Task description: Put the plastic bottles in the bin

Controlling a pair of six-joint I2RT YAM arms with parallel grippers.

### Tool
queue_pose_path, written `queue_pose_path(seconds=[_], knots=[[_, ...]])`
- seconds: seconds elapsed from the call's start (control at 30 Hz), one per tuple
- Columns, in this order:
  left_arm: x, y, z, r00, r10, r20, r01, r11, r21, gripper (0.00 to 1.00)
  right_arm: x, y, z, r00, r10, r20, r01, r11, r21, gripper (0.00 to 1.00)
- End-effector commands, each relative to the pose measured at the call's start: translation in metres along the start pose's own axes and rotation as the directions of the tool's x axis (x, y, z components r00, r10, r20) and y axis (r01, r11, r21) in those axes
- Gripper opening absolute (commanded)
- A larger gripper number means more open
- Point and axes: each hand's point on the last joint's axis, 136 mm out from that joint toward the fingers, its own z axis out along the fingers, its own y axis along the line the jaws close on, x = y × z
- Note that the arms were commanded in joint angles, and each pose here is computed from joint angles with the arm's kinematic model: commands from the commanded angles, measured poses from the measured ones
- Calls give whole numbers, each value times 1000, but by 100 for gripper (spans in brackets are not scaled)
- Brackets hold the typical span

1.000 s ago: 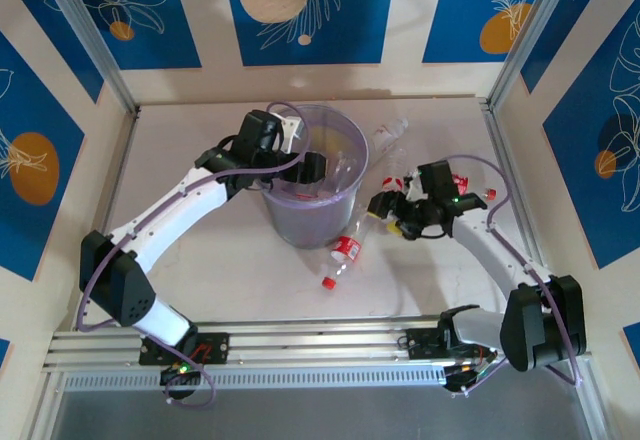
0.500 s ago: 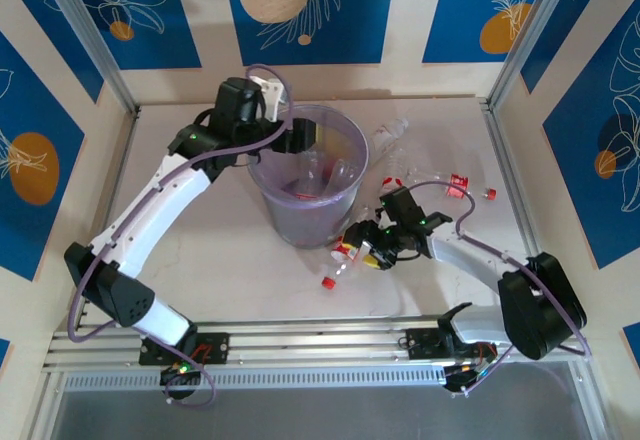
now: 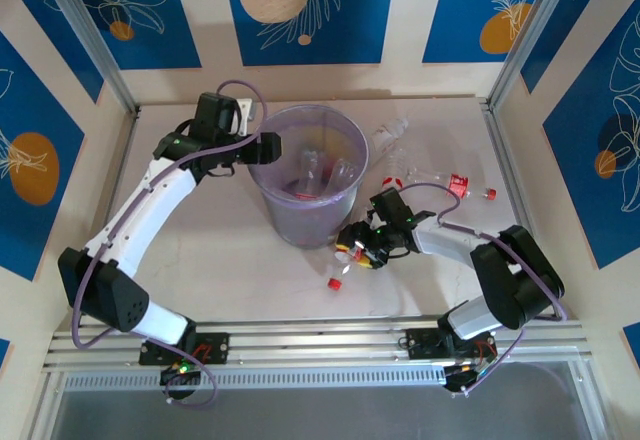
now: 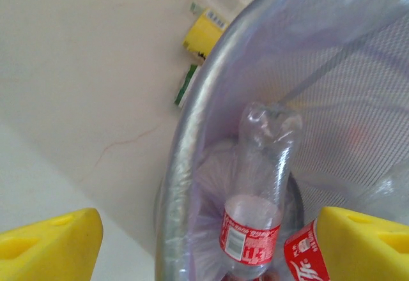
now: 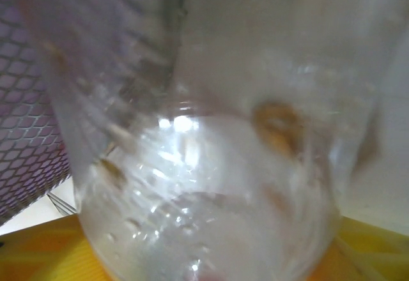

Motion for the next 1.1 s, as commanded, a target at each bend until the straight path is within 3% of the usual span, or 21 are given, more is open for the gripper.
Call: queue_pose_path(seconds=[0.0, 0.27, 0.57, 0.67, 0.87, 0.97, 1.07], knots=[[3, -1, 4, 1000, -15, -7, 15, 1000, 11, 86, 0, -7, -6, 1000, 8, 16, -8, 1000, 3, 62], [3, -2, 11, 1000, -16, -7, 16, 1000, 21, 84, -6, -2, -61, 996, 10, 87, -3, 997, -76, 47], [0, -1, 13, 1000, -12, 0, 12, 1000, 18, 79, -17, 28, -189, 948, -90, 305, 134, 983, -127, 43], [-2, -2, 12, 1000, -9, 4, 9, 1000, 24, 77, -35, 46, -232, 889, -160, 430, 212, 975, -74, 42], [-2, -4, 12, 1000, -12, 4, 12, 999, 33, 72, -71, 120, -316, 688, -270, 674, 402, 915, -43, 38], [-1, -3, 12, 1000, -12, 4, 12, 999, 31, 68, -75, 170, -335, 606, -337, 720, 521, 853, -39, 36], [-1, -3, 12, 1000, -13, 6, 13, 999, 31, 63, -69, 221, -326, 554, -451, 700, 635, 773, -4, 35]])
